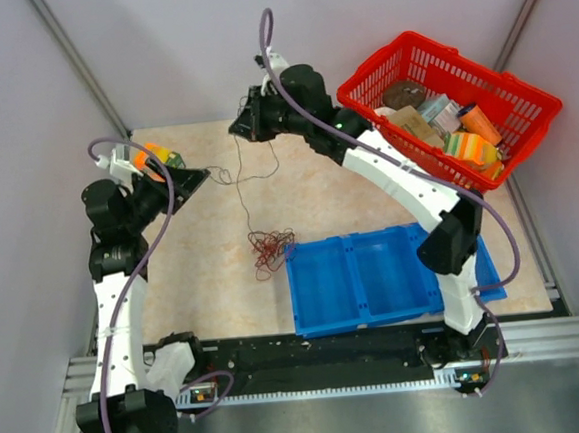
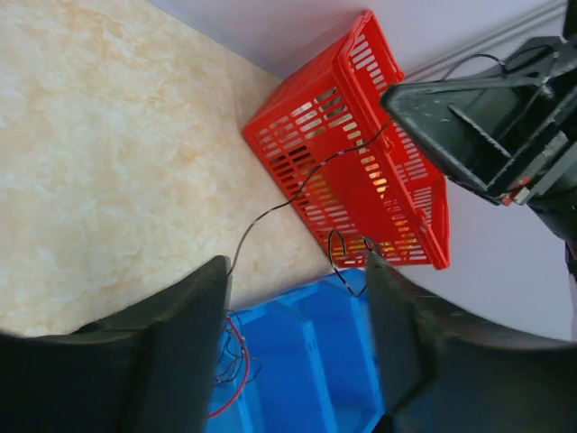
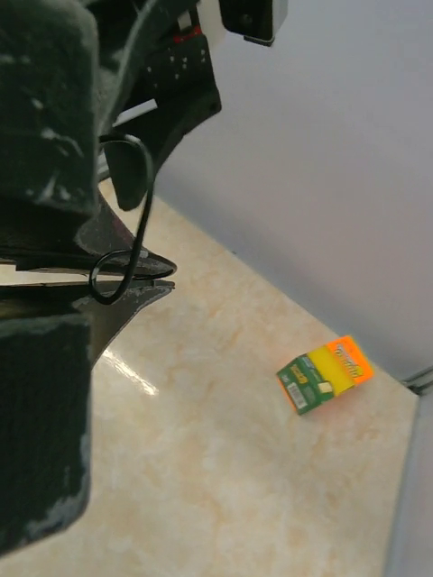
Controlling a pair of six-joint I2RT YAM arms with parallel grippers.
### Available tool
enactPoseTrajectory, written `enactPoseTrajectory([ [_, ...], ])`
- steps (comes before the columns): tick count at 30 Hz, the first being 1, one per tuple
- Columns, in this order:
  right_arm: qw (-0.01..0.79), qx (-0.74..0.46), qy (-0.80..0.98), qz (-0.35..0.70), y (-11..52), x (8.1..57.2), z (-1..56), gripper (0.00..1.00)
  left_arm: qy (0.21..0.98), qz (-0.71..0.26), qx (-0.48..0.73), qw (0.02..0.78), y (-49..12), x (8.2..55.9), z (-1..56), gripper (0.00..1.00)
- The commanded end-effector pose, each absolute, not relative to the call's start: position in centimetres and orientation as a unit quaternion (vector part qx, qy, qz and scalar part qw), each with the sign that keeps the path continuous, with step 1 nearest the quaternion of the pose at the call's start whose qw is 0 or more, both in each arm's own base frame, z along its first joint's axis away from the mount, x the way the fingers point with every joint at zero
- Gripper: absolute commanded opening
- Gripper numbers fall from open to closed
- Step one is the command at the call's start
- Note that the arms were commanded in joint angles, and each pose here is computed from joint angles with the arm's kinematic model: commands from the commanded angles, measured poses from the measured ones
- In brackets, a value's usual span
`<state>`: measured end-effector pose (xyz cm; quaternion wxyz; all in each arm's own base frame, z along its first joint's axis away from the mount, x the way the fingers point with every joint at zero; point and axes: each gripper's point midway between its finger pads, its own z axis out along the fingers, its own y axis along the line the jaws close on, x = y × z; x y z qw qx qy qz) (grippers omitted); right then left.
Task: Untangle the cables
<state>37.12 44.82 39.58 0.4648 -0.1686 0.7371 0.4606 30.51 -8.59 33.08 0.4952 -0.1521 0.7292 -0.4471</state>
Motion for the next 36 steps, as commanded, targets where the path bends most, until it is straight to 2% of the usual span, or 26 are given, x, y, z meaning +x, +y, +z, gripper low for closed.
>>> enactPoseTrajectory([
  [1, 0.511, -0.169, 0.643, 0.545, 44.1, 33.1, 51.7, 0.00, 0.731, -0.467, -0.118, 0.482, -9.4, 30.9, 32.4, 0.78],
  [2, 0.510, -0.167, 0.619, 0.573, 43.8, 32.1, 53.9, 0.00, 0.732, -0.475, -0.114, 0.475, -9.6, 31.0, 32.1, 0.89],
  [3, 0.508, -0.166, 0.596, 0.599, 43.5, 31.3, 55.8, 0.00, 0.735, -0.482, -0.112, 0.463, -10.0, 31.0, 31.4, 0.94],
  [5, 0.487, -0.159, 0.572, 0.640, 43.2, 30.2, 57.6, 0.00, 0.742, -0.488, -0.112, 0.446, -10.6, 31.1, 30.1, 0.98],
  [9, 0.436, -0.151, 0.554, 0.692, 43.4, 28.2, 58.1, 0.00, 0.756, -0.486, -0.120, 0.421, -12.1, 31.8, 27.4, 0.98],
  [15, 0.446, -0.157, 0.517, 0.714, 42.5, 25.7, 60.8, 0.00, 0.741, -0.525, -0.120, 0.402, -14.3, 33.6, 27.5, 0.98],
  [20, 0.437, -0.159, 0.506, 0.726, 42.6, 25.4, 61.7, 0.00, 0.761, -0.523, -0.093, 0.373, -18.0, 32.6, 26.1, 0.98],
  [22, 0.431, -0.159, 0.501, 0.733, 42.8, 25.1, 61.9, 0.00, 0.764, -0.518, -0.111, 0.368, -18.0, 33.1, 25.2, 0.98],
  [28, 0.427, -0.170, 0.496, 0.737, 43.2, 23.0, 62.4, 0.00, 0.784, -0.437, -0.193, 0.396, -14.9, 36.4, 21.7, 0.85],
  [31, 0.427, -0.178, 0.494, 0.737, 43.1, 22.1, 62.6, 0.00, 0.781, -0.423, -0.225, 0.400, -13.6, 37.6, 20.4, 0.84],
  [33, 0.428, -0.182, 0.489, 0.738, 42.9, 21.4, 62.8, 0.00, 0.760, -0.463, -0.207, 0.408, -14.3, 38.0, 21.3, 0.60],
  [36, 0.427, -0.187, 0.484, 0.741, 42.6, 20.6, 63.2, 0.00, 0.748, -0.486, -0.209, 0.401, -14.5, 38.4, 21.3, 0.17],
])
